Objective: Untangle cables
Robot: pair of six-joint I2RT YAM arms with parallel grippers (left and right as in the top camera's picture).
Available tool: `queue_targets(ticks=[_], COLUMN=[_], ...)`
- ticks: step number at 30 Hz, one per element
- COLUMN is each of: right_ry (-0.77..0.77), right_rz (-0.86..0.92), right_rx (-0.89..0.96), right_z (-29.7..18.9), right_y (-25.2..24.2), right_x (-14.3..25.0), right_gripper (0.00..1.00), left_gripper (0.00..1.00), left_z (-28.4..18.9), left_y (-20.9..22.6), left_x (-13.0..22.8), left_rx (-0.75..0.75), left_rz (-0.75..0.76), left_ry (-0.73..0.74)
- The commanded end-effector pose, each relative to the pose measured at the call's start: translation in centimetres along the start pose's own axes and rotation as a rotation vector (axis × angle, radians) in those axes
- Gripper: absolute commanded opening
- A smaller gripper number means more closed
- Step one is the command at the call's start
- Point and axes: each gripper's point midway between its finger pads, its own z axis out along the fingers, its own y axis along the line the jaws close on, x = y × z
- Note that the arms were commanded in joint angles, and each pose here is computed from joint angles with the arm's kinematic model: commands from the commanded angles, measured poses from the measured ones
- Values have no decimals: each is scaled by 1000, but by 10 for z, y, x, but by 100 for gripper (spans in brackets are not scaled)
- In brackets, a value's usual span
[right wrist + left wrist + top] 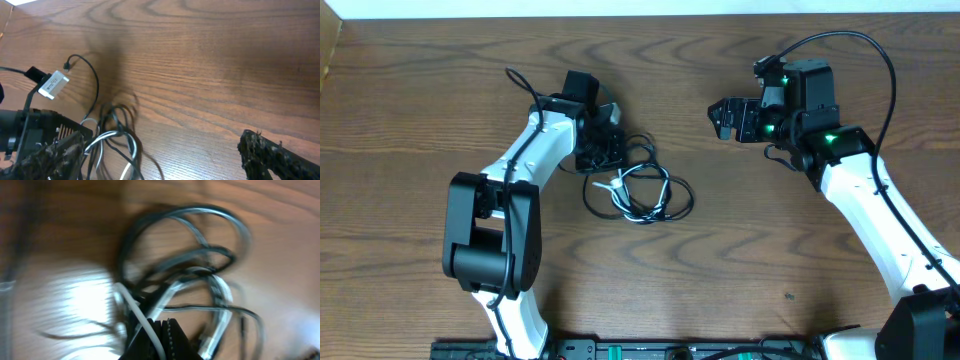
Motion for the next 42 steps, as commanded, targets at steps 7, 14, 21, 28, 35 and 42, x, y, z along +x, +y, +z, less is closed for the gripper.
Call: queue_targets(ticks=[7, 14, 21, 28, 35, 42], right_ry=[-26, -28, -38, -32, -35, -56], right_rz=[-7, -12, -19, -20, -21, -35], right_rx=[-10, -39, -67, -87, -89, -137], right_z=[1, 1, 1, 0, 0, -1], right_y=[7, 12, 18, 21, 21, 31], right_x=[-10, -11, -14, -13, -14, -20], right_gripper=[96, 98, 98, 98, 98, 97], left_gripper=[7, 8, 7, 7, 8, 7], left_z=[-101, -172, -226, -280, -273, -222], left_y=[-123, -163, -193, -226, -221, -176], left_x=[-20, -28, -34, -49, -51, -62], left_rx=[464, 519, 606, 783, 780, 585], left_rz=[466, 533, 519, 449, 352, 109], left_ry=[-264, -476, -622, -753, -712, -624])
